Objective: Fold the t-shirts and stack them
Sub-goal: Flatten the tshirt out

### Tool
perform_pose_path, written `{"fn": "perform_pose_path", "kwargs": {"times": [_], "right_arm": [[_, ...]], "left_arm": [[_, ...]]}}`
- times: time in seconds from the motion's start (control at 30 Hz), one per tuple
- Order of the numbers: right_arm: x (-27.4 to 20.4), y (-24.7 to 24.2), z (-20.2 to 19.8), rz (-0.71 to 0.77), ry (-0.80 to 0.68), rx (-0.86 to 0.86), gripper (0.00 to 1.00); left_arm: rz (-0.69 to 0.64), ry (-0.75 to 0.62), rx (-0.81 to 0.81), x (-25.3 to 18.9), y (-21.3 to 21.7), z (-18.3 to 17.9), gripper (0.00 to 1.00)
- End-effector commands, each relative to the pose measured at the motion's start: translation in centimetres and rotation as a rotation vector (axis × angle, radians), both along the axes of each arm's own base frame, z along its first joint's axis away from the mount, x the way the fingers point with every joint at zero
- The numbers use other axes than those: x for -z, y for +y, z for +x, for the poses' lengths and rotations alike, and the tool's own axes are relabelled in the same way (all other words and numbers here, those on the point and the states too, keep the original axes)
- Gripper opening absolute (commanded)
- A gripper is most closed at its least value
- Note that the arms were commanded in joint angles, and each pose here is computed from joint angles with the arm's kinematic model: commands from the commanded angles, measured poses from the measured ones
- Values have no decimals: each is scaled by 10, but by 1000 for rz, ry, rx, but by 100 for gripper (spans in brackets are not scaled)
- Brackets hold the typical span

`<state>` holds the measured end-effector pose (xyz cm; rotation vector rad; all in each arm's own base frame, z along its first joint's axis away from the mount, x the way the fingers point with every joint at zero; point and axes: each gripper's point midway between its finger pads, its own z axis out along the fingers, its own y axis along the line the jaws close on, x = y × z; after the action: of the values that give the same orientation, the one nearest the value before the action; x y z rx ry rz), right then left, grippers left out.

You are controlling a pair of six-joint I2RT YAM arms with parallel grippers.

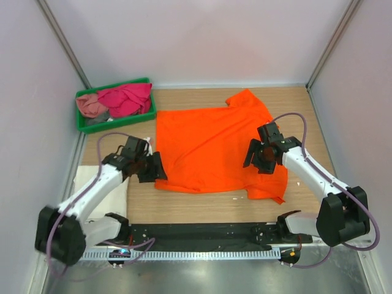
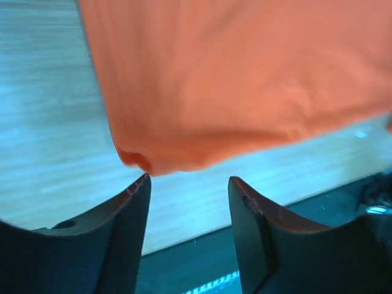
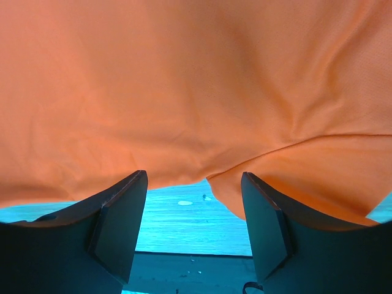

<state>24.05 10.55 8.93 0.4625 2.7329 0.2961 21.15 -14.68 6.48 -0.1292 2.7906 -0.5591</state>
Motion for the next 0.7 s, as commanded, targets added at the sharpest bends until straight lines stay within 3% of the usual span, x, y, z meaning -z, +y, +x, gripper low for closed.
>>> {"fn": "perform_pose_path", "kwargs": {"times": [0.0,0.13,0.3,0.47,0.67], "right_arm": [[-10,-1,8,-3,-50,16,69],[-5,-8,21,-34,-45,40,69],[2,-25,45,-108,-24,68,69],[7,-60,77,-163,-44,162,69],[33,-74,104,-274,-6,132,69]], "left_arm": [[-90,-116,-74,-51,-3,-7,57],[-19,-120,-107,-55,4,12,64],[-89,-151,-89,-52,-22,57,65],[-92,11,-30,0,-48,87,66],[-14,55,-87,32,-40,105,68]]}}
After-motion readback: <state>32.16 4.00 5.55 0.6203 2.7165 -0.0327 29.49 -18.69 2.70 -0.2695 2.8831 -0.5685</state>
